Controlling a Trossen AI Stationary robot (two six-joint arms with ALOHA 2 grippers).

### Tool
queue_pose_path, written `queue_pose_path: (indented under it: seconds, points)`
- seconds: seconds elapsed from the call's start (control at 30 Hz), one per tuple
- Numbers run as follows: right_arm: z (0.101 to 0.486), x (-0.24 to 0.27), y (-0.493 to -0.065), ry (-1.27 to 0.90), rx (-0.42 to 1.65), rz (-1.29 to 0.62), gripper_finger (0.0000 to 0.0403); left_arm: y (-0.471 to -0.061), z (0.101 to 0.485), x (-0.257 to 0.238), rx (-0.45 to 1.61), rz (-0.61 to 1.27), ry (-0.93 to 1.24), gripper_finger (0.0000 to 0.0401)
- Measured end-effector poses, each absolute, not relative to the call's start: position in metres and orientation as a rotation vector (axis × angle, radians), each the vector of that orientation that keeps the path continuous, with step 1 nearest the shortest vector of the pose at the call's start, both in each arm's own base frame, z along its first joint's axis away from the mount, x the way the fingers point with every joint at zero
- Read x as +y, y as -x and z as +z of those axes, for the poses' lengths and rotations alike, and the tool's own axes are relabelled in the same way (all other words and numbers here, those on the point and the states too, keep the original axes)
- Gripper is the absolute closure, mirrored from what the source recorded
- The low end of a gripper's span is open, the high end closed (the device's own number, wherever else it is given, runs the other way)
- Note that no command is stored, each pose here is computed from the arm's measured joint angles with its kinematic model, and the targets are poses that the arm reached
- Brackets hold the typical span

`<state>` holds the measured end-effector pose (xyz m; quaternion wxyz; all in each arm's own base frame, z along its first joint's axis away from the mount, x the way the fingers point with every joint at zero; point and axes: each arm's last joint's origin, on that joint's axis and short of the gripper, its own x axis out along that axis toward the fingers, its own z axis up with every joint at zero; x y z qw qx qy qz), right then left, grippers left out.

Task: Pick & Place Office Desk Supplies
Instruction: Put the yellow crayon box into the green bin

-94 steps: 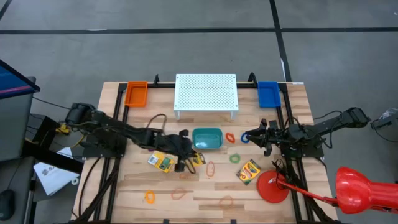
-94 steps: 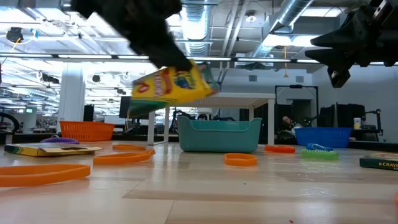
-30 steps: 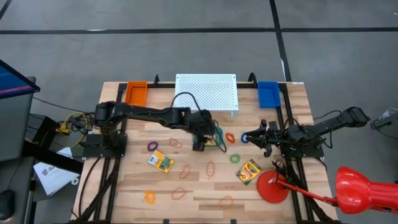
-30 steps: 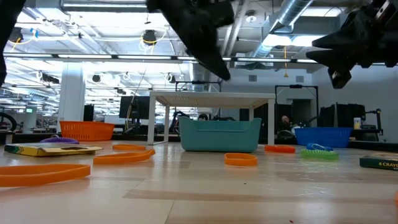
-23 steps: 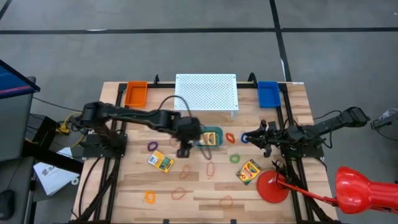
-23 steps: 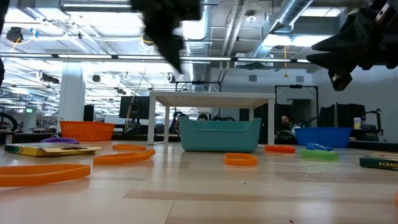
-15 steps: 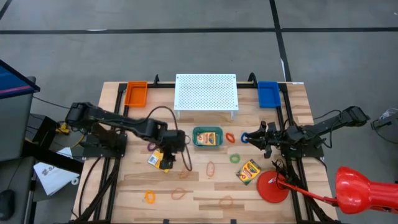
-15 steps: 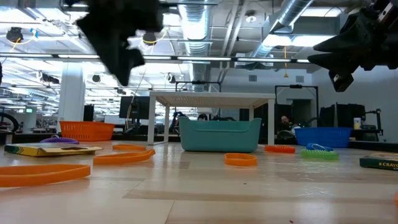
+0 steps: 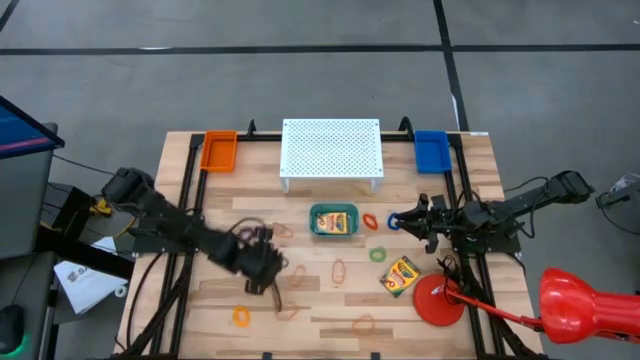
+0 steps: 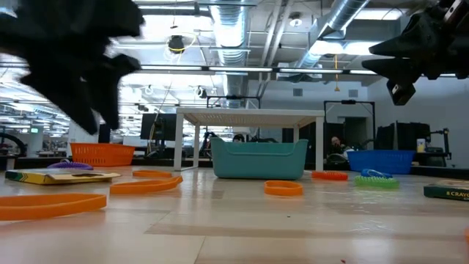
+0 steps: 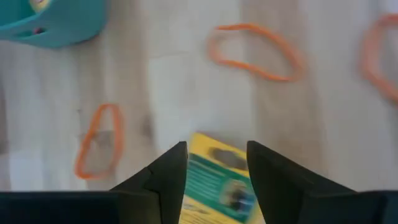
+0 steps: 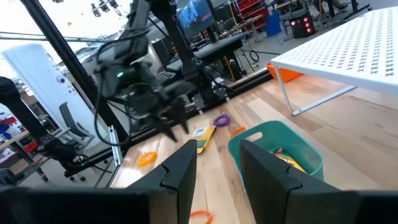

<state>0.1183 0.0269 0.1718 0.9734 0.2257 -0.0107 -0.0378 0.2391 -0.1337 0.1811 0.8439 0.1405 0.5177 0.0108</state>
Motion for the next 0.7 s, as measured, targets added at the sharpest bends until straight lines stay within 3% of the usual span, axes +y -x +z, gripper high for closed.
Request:
queue_pose_path:
  seconds: [0.33,0.7]
  points:
    - [0.172,0.030,-0.118,-0.446,-0.015,-0.051,0.0284,-0.213,0.168,-0.194,0.860,0.116,-0.349,0.0225]
    - [0.174,0.035,-0.117,-0.455,-0.027,-0.009,0.0285,-0.229,0.121,-0.210,1.042,0.258,-0.498,0.0232]
